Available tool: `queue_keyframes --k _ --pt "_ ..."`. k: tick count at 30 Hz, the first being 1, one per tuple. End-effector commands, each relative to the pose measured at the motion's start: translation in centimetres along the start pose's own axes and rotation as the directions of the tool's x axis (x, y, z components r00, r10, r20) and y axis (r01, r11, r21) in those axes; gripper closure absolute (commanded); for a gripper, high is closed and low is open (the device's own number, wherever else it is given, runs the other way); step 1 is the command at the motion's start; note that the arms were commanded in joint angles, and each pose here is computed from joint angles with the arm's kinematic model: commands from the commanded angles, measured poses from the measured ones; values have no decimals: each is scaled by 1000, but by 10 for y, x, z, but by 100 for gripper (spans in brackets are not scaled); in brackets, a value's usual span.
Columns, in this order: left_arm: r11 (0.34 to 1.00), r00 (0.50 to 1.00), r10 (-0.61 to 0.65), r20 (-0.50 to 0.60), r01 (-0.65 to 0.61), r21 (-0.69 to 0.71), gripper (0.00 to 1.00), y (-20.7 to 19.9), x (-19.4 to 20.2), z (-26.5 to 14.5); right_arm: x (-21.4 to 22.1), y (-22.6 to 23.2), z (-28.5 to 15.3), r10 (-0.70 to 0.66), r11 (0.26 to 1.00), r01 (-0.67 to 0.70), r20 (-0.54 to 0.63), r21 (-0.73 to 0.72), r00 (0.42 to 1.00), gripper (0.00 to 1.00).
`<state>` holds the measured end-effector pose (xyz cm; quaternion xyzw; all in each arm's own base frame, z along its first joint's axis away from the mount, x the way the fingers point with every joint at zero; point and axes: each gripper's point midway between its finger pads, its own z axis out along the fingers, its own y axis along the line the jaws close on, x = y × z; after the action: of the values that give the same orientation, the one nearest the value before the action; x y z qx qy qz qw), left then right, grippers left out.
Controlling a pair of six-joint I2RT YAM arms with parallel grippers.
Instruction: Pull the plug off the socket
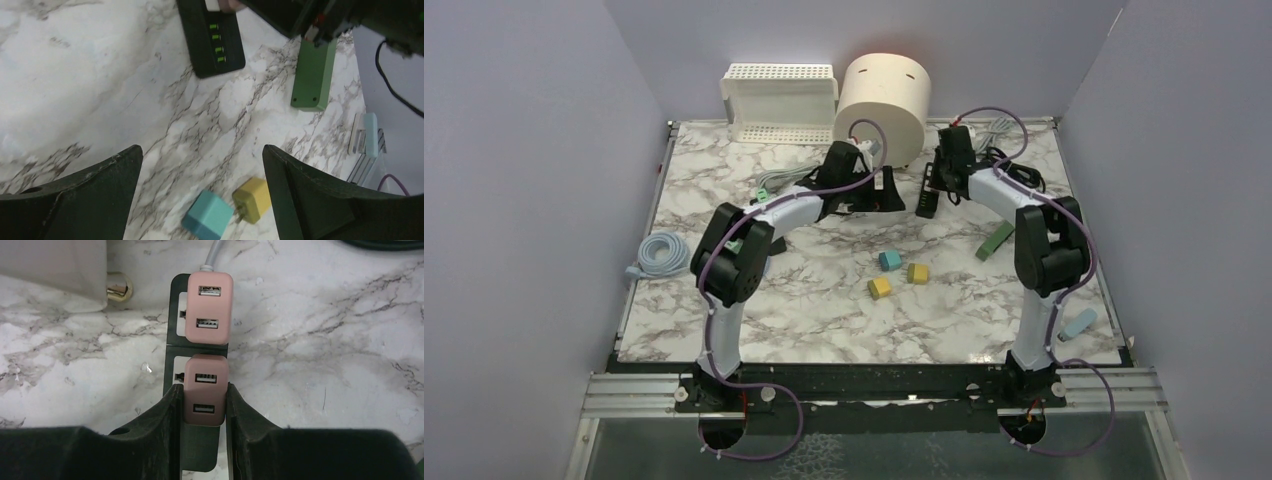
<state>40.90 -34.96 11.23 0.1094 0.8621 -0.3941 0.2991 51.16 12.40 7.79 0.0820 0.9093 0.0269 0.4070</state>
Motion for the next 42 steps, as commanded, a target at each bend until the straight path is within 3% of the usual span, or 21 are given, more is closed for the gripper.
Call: queue_keyframes --k 1,10,20,22,28,34,42 --pt "998 1000 -3 19 2 67 8 -22 -16 30 -10 11 -31 78 994 -77 8 -74 997 99" --pt "986 999 -23 -35 28 166 9 -45 -12 73 -26 23 -64 128 978 -119 44 -169 991 99" --pt "980 998 -56 -38 62 191 11 -45 -7 89 -34 35 -82 140 961 -125 47 -247 989 99" --pt "973 997 -66 -40 73 221 25 -49 -8 93 -35 37 -86 141 957 -124 46 -262 989 99" --pt "958 995 -86 -44 95 272 98 -57 -13 100 -39 40 -98 127 952 -109 46 -287 991 99" --pt "958 994 -102 -43 110 264 100 -52 -12 104 -46 39 -119 95 951 -72 61 -300 994 99" --pt "953 993 -111 -28 115 280 100 -48 -26 103 -38 51 -168 45 895 -6 76 -447 996 99"
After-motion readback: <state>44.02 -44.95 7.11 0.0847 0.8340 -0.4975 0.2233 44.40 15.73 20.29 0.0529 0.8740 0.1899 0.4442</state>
